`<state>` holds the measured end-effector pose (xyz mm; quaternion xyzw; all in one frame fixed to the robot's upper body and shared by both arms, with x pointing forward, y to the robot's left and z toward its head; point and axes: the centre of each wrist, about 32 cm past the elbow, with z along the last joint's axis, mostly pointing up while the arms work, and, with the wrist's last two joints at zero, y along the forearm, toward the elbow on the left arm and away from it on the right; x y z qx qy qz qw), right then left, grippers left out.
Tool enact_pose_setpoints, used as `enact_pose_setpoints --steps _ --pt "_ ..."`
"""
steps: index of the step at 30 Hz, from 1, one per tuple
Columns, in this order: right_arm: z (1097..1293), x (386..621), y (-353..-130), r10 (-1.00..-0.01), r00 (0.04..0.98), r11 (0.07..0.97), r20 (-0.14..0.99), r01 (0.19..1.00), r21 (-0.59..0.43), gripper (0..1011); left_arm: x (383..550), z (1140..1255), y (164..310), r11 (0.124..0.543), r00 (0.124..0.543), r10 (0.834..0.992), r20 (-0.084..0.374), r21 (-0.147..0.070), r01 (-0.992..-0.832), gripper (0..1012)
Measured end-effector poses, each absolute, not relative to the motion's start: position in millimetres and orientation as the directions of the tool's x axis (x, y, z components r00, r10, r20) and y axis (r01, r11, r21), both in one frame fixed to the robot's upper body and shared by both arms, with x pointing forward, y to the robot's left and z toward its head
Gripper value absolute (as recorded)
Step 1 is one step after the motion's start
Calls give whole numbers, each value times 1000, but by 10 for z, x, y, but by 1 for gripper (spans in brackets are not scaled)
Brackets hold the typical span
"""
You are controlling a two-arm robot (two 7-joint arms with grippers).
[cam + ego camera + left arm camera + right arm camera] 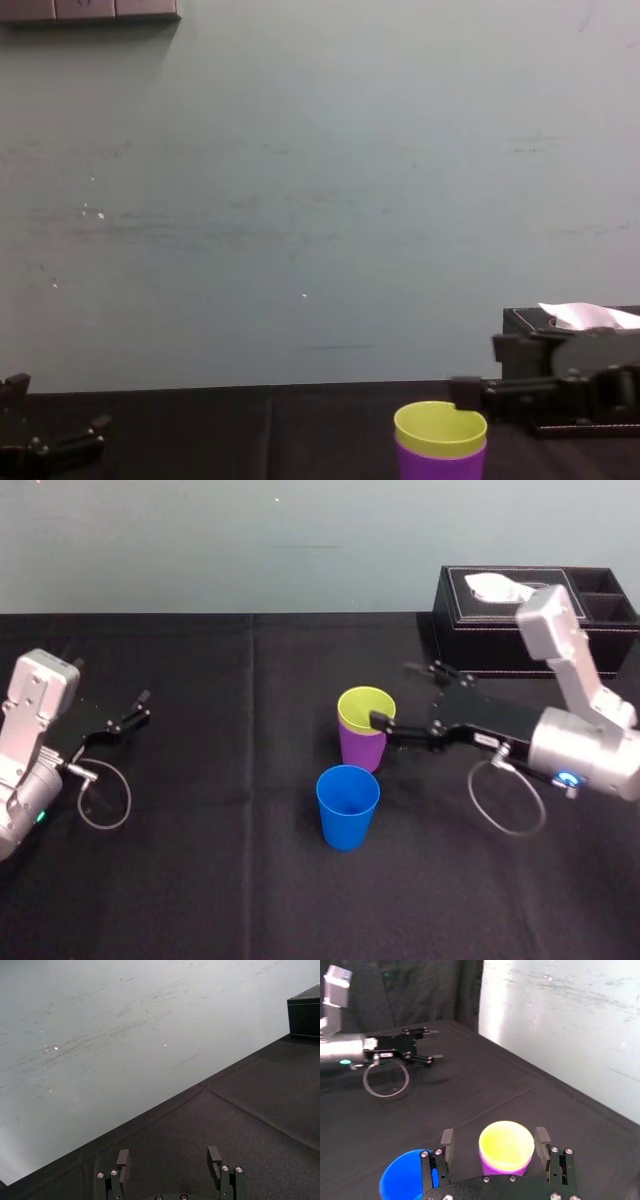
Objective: Stack the three plastic cups sequentially using one hand.
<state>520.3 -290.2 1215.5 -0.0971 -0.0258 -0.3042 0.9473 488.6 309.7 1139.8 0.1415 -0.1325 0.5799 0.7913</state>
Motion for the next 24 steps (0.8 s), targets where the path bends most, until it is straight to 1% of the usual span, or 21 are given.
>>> enact_pose_setpoints --steps 6,11,16,24 --pt "12074 5023 -3093 -533 841 823 89 540 -174 1003 4886 11398 3097 287 292 880 374 70 -955 1011" --pt "11991 4935 -3164 -514 852 831 96 523 -188 1003 4886 11398 3097 287 292 880 374 70 -955 1011" --pt "11904 4863 -3200 -499 861 834 98 508 -217 1003 4886 11398 3097 287 292 880 374 70 -955 1012" --pt "11792 4803 -3166 -458 883 837 103 468 -282 1003 4886 11398 3097 287 292 880 374 70 -955 1011"
